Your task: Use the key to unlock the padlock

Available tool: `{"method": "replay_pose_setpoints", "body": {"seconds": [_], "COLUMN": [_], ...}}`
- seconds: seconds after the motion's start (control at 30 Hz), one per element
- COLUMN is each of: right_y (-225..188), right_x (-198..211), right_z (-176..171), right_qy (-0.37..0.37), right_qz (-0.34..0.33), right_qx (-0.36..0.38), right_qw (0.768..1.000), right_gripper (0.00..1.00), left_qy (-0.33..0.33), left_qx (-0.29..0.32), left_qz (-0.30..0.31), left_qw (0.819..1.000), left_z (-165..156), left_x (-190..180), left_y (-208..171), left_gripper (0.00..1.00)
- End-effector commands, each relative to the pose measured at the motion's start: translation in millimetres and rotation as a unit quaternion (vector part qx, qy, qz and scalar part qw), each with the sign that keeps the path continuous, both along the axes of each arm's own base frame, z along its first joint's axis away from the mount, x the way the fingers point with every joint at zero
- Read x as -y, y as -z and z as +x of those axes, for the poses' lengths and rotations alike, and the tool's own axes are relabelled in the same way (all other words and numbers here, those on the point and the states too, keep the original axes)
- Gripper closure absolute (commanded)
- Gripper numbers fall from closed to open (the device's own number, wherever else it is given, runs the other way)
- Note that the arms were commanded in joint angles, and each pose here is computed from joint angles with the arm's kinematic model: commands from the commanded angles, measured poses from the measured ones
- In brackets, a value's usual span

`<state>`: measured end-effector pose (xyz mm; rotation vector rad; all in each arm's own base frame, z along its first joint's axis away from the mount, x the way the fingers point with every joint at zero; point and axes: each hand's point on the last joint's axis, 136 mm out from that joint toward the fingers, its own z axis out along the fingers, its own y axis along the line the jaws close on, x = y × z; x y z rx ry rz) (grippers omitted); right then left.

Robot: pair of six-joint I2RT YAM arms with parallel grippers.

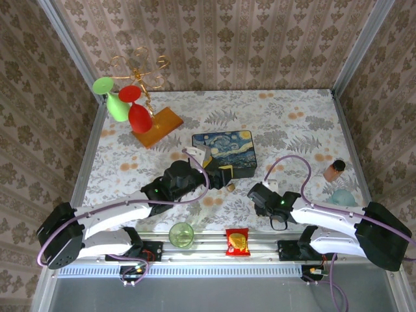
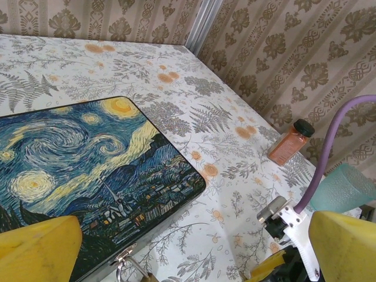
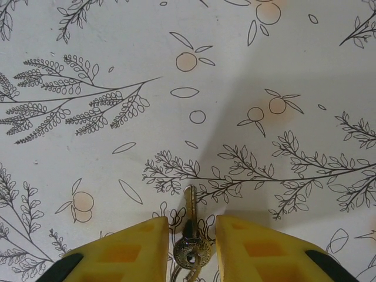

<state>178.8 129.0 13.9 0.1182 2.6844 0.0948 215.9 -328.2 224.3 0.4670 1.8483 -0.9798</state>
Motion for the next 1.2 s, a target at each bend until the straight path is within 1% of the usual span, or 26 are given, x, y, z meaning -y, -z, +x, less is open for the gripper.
{"method": "replay_pose_setpoints", "body": {"seconds": [0.0, 0.13, 0.4, 0.5, 0.6, 0.7, 0.93, 1.03, 1.17], "right_y": [12.0, 13.2, 12.5, 12.1, 11.2, 11.2, -2.3, -16.1, -37.1], "right_x": [5.1, 5.8, 8.6, 7.1, 4.6, 5.8, 5.1, 1.3, -5.0], "right_z": [-16.0, -19.4, -25.8, -24.9, -24.6, -23.5, -22.9, -18.1, -8.5], "right_qy": [0.002, 0.001, -0.001, -0.003, -0.004, -0.003, -0.017, -0.016, -0.012], "right_qz": [-0.007, -0.007, -0.011, -0.005, 0.003, 0.005, 0.021, 0.050, 0.088], "right_qx": [-0.031, -0.032, -0.034, -0.029, -0.027, -0.020, -0.002, 0.023, 0.058], "right_qw": [1.000, 0.999, 0.999, 1.000, 1.000, 1.000, 1.000, 0.998, 0.994], "right_gripper": [0.72, 0.71, 0.75, 0.84, 0.88, 1.00, 1.00, 1.00, 1.00], "left_qy": [0.008, 0.001, -0.003, -0.005, -0.006, -0.011, -0.028, -0.044, -0.030], "left_qx": [-0.003, -0.005, -0.015, -0.016, -0.022, -0.030, -0.059, -0.076, -0.099], "left_qz": [-0.022, -0.018, -0.018, -0.018, -0.018, -0.017, -0.026, -0.040, -0.065], "left_qw": [1.000, 1.000, 1.000, 1.000, 1.000, 0.999, 0.998, 0.995, 0.993], "left_z": [-3.6, -2.1, -1.3, 0.0, 0.1, 1.2, 2.9, 0.1, -8.6], "left_x": [4.2, 2.1, 2.2, 2.7, 3.5, 3.1, 4.2, 6.1, 23.1], "left_y": [-6.7, -4.2, 1.5, 3.9, 6.6, 10.9, 18.9, 25.5, 27.6], "left_gripper": [0.00, 0.00, 0.00, 0.00, 0.00, 0.00, 0.00, 0.00, 0.00]}}
